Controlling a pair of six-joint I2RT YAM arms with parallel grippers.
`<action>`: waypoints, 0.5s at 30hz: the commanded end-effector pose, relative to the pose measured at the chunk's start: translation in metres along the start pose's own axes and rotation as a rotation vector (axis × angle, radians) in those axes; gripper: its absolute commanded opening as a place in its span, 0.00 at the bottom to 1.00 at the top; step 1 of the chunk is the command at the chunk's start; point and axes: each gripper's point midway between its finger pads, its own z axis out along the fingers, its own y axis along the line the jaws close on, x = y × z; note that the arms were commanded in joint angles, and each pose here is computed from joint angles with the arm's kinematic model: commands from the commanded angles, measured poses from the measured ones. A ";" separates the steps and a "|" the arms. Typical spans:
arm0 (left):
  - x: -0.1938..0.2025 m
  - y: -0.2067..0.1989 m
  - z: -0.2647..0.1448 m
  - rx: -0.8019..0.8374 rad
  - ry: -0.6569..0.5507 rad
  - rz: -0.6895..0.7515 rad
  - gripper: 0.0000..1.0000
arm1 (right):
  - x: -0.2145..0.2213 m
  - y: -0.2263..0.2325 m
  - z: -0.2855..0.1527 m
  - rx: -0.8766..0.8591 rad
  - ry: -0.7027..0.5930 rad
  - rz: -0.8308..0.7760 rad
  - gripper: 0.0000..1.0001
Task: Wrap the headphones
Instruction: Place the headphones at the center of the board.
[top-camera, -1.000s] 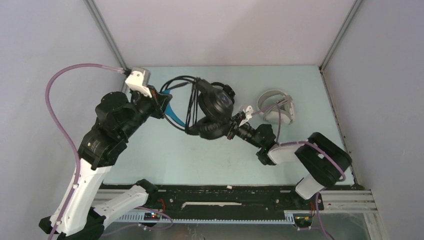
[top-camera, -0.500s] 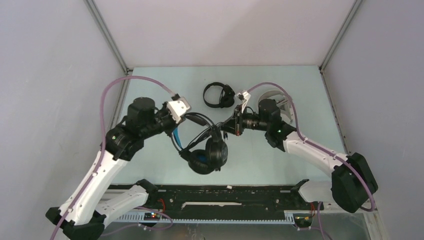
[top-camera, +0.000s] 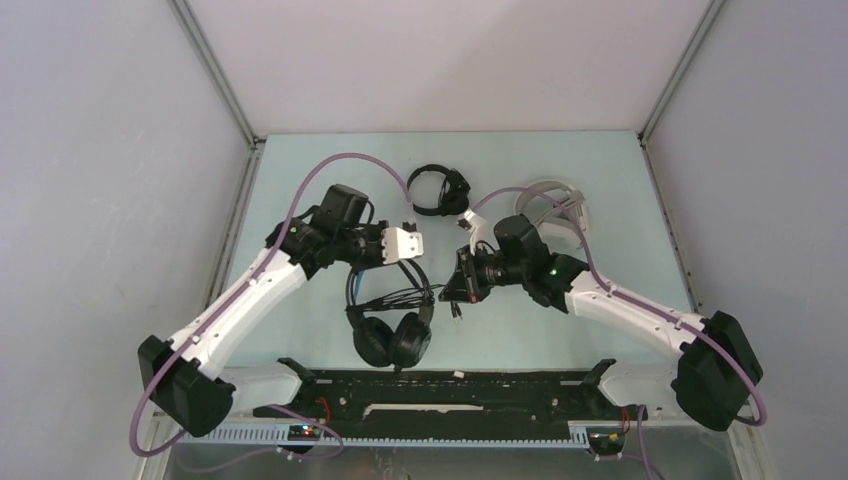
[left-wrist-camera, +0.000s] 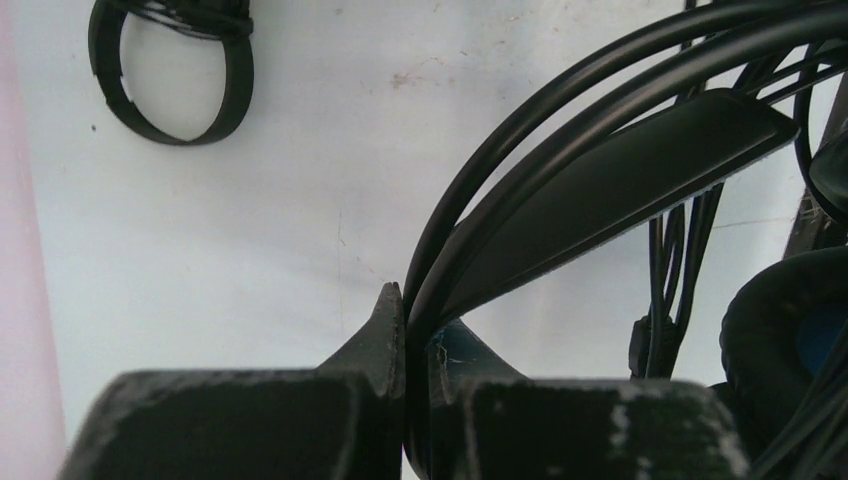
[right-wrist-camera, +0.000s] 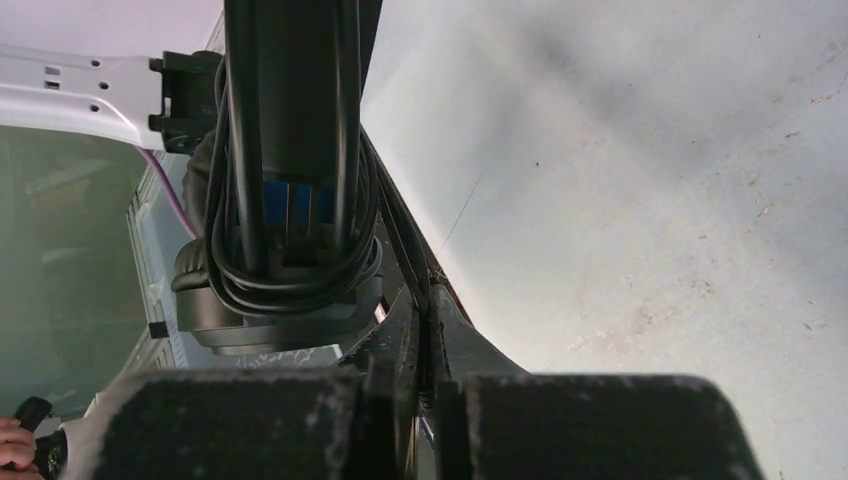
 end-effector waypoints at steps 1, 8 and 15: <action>0.048 -0.010 -0.006 0.119 0.217 0.207 0.00 | -0.032 -0.012 0.005 0.076 -0.118 0.007 0.00; 0.072 0.008 0.027 0.079 0.313 0.213 0.00 | -0.024 -0.021 0.033 0.070 -0.106 0.075 0.00; 0.077 0.017 0.050 0.046 0.327 0.206 0.08 | -0.012 -0.043 0.053 0.087 -0.080 0.160 0.00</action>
